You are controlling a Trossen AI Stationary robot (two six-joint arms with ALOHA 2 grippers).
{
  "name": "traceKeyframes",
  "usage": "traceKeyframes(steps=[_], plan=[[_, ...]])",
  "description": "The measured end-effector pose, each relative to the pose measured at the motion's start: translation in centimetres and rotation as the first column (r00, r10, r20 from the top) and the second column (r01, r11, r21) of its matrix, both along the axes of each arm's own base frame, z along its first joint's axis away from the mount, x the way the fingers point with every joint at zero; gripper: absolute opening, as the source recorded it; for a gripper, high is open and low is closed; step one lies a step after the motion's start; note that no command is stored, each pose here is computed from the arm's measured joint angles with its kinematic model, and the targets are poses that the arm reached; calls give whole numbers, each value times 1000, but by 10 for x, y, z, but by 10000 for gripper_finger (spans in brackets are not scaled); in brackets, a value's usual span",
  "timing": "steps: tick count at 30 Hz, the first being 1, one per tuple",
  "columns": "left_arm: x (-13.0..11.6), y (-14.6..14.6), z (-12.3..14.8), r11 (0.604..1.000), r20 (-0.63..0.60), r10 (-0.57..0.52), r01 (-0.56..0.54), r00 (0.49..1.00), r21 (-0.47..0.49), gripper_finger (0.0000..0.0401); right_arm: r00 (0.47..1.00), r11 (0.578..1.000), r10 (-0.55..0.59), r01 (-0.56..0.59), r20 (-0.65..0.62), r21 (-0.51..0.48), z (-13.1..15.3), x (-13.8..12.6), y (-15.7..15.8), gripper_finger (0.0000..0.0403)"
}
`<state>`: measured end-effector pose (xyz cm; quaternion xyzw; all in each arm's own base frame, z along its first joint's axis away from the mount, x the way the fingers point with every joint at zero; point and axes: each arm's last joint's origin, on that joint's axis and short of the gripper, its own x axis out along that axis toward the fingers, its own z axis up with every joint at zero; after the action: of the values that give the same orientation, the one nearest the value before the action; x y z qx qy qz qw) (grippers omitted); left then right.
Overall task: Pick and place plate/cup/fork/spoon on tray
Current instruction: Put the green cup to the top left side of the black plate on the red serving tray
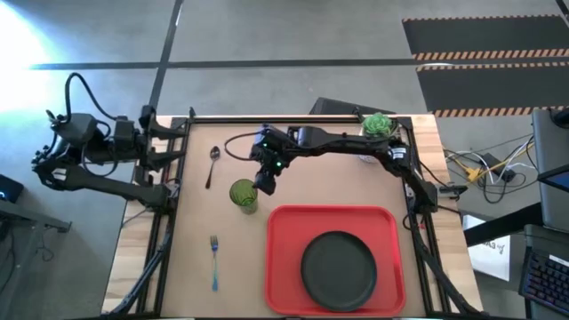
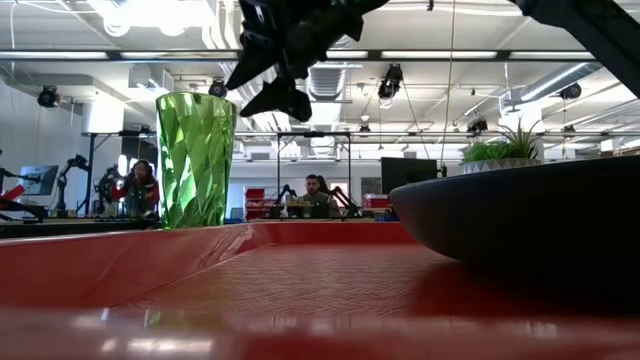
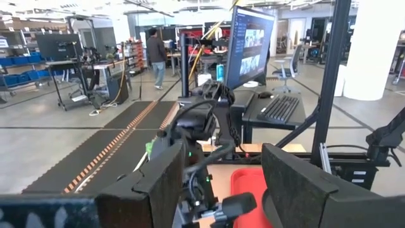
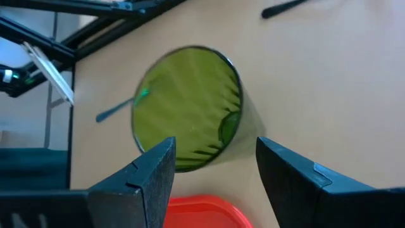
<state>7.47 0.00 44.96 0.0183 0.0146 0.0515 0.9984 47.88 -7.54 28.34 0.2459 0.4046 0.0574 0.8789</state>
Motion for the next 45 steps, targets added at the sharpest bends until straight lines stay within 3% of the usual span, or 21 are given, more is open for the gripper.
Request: traceKeyframes(steps=[30, 45], plan=[[-9, 1, -1, 1000, 6, -1, 1, 1000, 0, 195, 1000, 1000, 20, -21, -20, -5, -23, 14, 4, 205], [-9, 1, -1, 1000, 7, -1, 1, 1000, 0, 195, 999, 1000, 22, -23, -42, -5, -33, 17, 8, 182]])
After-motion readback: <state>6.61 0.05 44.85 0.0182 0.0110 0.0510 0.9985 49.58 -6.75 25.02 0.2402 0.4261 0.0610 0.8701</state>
